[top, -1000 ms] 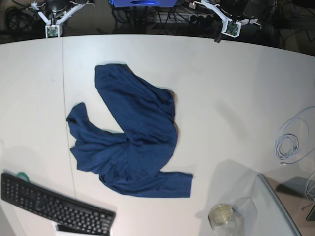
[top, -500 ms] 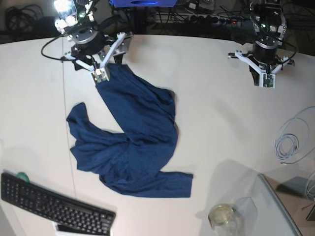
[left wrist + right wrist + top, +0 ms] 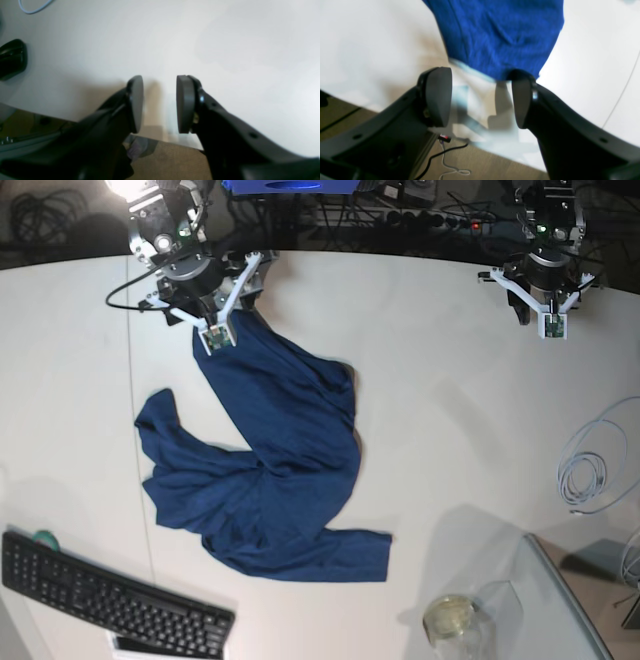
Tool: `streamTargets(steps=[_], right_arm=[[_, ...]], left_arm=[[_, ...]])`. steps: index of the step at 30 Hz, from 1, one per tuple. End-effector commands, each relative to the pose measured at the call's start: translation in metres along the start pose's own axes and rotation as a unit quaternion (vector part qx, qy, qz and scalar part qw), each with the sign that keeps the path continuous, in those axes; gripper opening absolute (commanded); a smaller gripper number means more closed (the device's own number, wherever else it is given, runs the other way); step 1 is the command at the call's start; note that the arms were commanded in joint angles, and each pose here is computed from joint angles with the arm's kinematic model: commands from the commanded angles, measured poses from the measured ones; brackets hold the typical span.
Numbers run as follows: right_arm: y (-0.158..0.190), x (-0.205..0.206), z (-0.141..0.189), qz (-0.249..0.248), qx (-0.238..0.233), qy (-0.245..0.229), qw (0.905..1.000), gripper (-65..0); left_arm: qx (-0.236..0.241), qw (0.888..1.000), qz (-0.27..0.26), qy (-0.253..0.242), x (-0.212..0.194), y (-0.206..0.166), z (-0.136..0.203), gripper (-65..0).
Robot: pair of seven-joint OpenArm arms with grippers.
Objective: Layout the t-shirt on the table in an organized manner, then fold the t-shirt properly
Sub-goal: 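Lower both grippers onto the blue shirt and pinch its fabric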
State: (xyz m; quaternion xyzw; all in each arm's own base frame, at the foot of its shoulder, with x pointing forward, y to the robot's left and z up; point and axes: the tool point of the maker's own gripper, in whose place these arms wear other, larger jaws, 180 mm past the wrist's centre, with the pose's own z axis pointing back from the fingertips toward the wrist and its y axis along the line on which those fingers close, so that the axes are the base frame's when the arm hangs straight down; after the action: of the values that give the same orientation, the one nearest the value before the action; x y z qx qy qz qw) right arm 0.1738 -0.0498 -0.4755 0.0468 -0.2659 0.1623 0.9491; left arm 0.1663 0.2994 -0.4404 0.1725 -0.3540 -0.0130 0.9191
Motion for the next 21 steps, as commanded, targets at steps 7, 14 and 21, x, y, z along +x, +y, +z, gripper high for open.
streamTargets(steps=[7, 14, 21], right_arm=[[-0.004, 0.012, -0.003, 0.002, -0.004, -0.017, 0.9999, -57.2], [-0.003, 0.038, 0.029, -0.004, -0.004, -0.06, 0.9982, -65.0], [-0.014, 0.071, 0.055, 0.005, -0.015, -0.08, 0.9967, -65.0]], left_arm=[[0.006, 1.0, 0.0, -0.025, 0.016, 0.004, -0.002, -53.6], [-0.068, 0.996, -0.041, -0.041, 0.028, -0.053, 0.001, -55.9], [-0.165, 0.981, -0.07, -0.072, 0.05, -0.135, 0.009, -56.4]])
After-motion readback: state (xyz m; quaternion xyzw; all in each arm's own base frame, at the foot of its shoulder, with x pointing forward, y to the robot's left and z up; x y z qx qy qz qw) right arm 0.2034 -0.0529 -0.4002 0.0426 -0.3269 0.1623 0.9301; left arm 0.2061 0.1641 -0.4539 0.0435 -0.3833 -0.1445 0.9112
